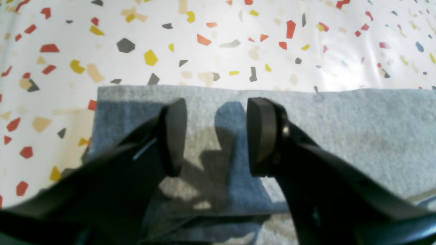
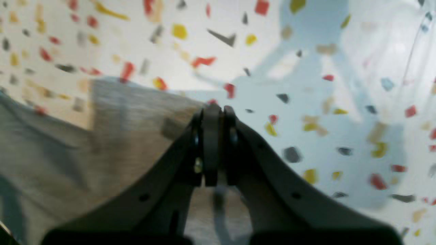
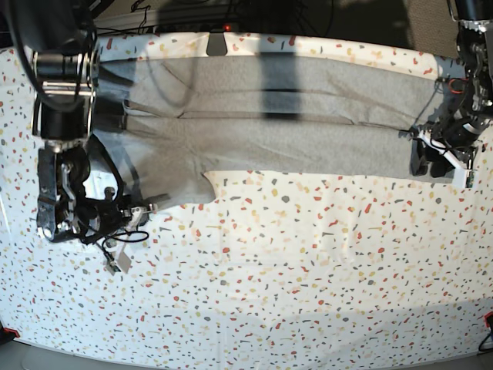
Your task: Fold the T-shirt properly
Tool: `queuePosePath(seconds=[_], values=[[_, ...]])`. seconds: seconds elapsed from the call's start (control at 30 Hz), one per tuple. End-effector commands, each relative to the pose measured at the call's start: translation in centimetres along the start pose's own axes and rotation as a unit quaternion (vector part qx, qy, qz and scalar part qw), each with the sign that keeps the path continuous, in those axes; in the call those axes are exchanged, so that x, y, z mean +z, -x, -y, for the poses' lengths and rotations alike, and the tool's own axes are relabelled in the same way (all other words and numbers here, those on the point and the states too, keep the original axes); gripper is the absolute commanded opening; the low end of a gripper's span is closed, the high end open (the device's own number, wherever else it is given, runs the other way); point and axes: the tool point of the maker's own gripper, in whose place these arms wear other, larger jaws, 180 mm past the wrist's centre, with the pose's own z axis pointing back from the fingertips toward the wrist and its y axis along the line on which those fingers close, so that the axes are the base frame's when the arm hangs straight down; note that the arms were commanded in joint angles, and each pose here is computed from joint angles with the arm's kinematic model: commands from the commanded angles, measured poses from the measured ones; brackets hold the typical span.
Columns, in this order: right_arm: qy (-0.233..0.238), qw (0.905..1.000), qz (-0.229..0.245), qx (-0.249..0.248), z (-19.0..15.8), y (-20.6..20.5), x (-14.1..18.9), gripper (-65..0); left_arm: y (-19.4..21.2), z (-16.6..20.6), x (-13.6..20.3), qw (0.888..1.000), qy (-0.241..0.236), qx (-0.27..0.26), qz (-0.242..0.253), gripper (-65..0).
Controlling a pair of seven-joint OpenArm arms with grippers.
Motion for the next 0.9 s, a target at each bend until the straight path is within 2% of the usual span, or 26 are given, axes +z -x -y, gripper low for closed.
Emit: queuePosePath(seconds=[0.0,0.17,0.43,0.53,0.73,0.87], values=[[0.0,0.9996,0.026,0.015,-0.3,-1.3,1.2,-65.0,-2.0,-0.4,0.3,1.0,0.0,-0.009,0.027,-36.9],[-0.06,0.9959,0.045,0.05,-6.1,0.8,2.9,-65.0,-1.9,-0.4,0.3,1.0,0.0,-0.008,0.027,-36.9],[-0.152,0.9819,0.087,0.072,-13.8,3.4,5.6,-65.0,-1.9,-0.4,0.3,1.0,0.0,-0.008,0.027,-36.9],[-0.179,0.9782,0.081,0.067,-15.6,5.0,6.1,-65.0,-1.9,-0.4,0.3,1.0,0.0,-0.009,0.027,-36.9],[-0.197,0.9776,0.056,0.048,-17.1,8.1,6.0,-65.0,-2.0,-0.4,0.3,1.0,0.0,-0.009,0.027,-36.9],[-0.227,0.9718,0.058,0.028,-18.3,9.0,6.3,-65.0,-1.9,-0.4,0.3,1.0,0.0,-0.009,0.027,-36.9]])
